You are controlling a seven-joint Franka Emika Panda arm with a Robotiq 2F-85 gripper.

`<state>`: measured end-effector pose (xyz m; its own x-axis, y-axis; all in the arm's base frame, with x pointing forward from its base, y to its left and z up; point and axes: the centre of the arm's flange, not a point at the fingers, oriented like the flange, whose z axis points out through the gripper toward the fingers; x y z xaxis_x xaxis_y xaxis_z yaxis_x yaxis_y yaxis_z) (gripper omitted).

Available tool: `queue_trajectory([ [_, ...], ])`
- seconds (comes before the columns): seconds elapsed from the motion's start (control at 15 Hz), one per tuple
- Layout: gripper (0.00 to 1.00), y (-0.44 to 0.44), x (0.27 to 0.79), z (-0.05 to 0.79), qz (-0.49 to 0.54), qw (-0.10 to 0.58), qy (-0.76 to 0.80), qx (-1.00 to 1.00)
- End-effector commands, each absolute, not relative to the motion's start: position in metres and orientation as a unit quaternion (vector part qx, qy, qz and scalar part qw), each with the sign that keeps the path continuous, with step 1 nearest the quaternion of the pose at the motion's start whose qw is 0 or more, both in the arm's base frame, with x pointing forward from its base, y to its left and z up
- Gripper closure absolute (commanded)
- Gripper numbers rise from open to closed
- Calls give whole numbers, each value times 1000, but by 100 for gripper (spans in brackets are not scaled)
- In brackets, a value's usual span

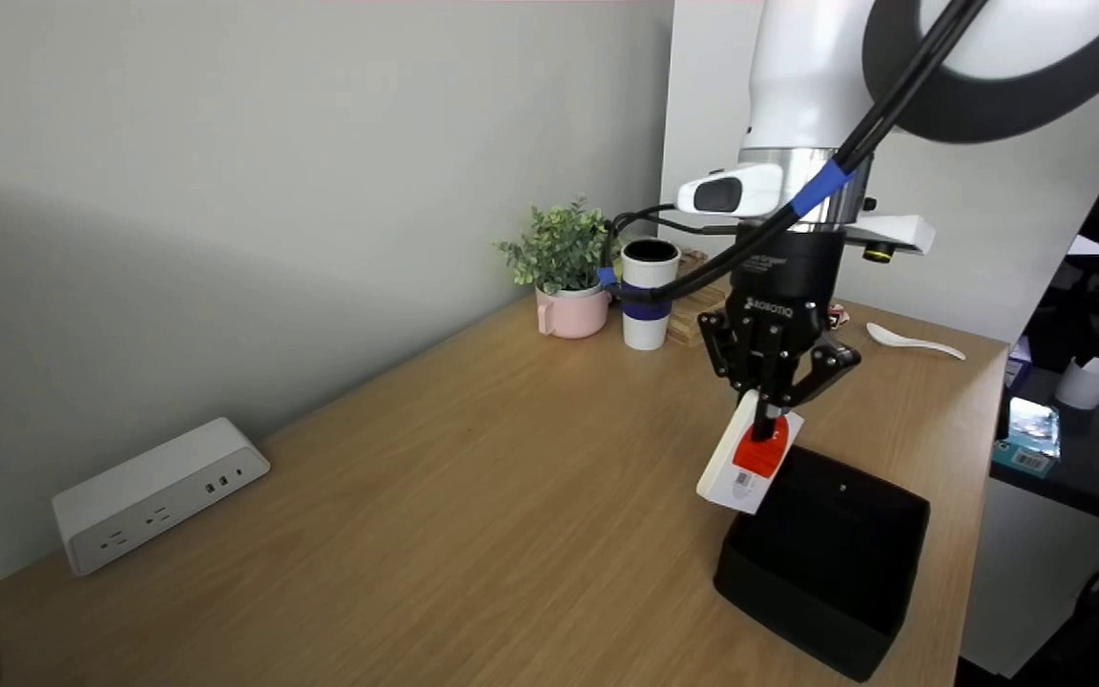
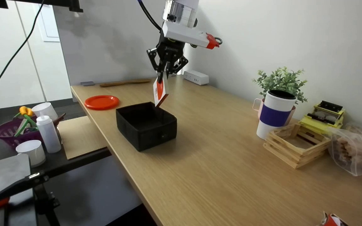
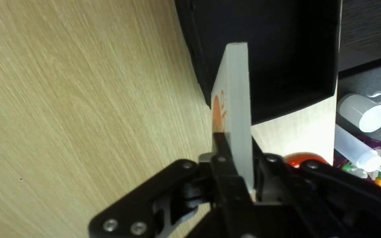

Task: Remove the book from the box and put it on the table, put it back in the box, then back on the table again.

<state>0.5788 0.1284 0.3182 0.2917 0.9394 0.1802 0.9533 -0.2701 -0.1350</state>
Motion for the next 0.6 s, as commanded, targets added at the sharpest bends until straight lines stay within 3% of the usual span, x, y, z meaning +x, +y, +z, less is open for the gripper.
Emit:
queue_trajectory([
  [0.0, 96, 134, 555, 318, -39, 98, -572, -813],
  [0.53, 96, 131, 536, 334, -39, 60, -551, -831],
])
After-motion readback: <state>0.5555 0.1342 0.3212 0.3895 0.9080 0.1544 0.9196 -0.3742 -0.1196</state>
